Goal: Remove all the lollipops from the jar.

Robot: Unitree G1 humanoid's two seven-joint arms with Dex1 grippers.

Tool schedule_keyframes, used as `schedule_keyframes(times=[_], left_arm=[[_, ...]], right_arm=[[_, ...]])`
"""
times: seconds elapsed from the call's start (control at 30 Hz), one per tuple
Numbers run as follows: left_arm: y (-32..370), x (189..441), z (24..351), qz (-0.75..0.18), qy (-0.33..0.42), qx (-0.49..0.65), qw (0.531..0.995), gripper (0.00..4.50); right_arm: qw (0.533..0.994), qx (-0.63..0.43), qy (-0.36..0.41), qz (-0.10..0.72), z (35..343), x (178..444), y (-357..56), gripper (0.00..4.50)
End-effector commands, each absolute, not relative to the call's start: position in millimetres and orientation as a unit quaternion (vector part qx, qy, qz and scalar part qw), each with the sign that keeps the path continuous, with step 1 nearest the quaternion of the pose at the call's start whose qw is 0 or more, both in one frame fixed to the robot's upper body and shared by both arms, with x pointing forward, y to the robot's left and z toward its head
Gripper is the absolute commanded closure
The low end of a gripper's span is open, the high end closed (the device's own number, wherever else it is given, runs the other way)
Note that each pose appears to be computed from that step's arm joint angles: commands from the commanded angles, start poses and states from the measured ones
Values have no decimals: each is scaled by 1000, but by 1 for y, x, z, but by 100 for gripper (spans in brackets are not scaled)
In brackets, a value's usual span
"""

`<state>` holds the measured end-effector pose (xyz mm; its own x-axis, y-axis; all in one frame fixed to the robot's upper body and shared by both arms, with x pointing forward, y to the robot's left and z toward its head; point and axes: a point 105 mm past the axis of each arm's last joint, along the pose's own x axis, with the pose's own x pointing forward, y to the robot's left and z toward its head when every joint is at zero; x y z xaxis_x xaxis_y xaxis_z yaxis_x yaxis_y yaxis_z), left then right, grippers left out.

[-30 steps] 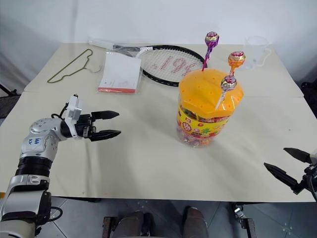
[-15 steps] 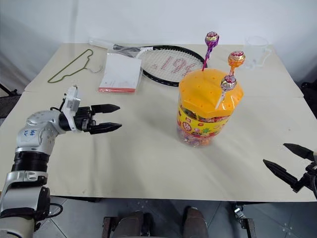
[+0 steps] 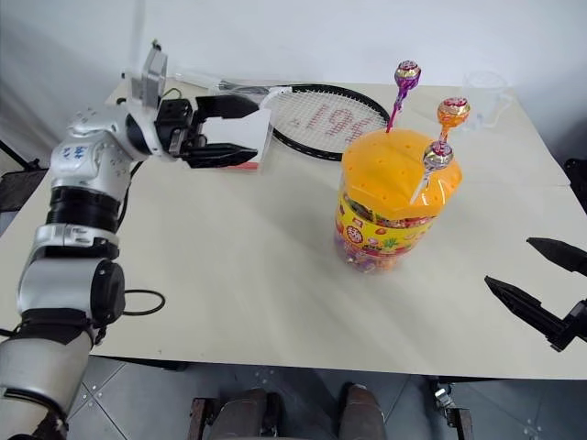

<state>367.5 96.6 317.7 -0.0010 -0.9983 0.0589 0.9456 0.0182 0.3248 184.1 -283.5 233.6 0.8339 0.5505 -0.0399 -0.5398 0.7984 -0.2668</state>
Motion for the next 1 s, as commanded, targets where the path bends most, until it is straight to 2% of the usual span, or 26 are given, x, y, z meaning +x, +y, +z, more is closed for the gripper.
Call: schedule_keyframes(times=[0.03, 0.1, 0.23, 0.53, 0.77, 1.0], left_arm=[[83, 366, 335, -705, -165, 115, 680, 0], [67, 368, 338, -709, -165, 120, 675, 0], [41, 379, 338, -693, -138, 128, 696, 0], [-16, 379, 354, -683, -140, 88, 711, 0], [-45, 378, 358, -672, -132, 69, 726, 0], [-62, 371, 353, -689, -116, 68, 712, 0]], right_arm=[[948, -145, -49, 280, 247, 175, -276, 2], [951, -139, -63, 268, 250, 172, -275, 2], [955, -131, -78, 254, 251, 170, -271, 2], [961, -123, -93, 229, 248, 166, -267, 2], [961, -123, -110, 222, 251, 162, -263, 2], [961, -126, -118, 215, 252, 160, -260, 2]])
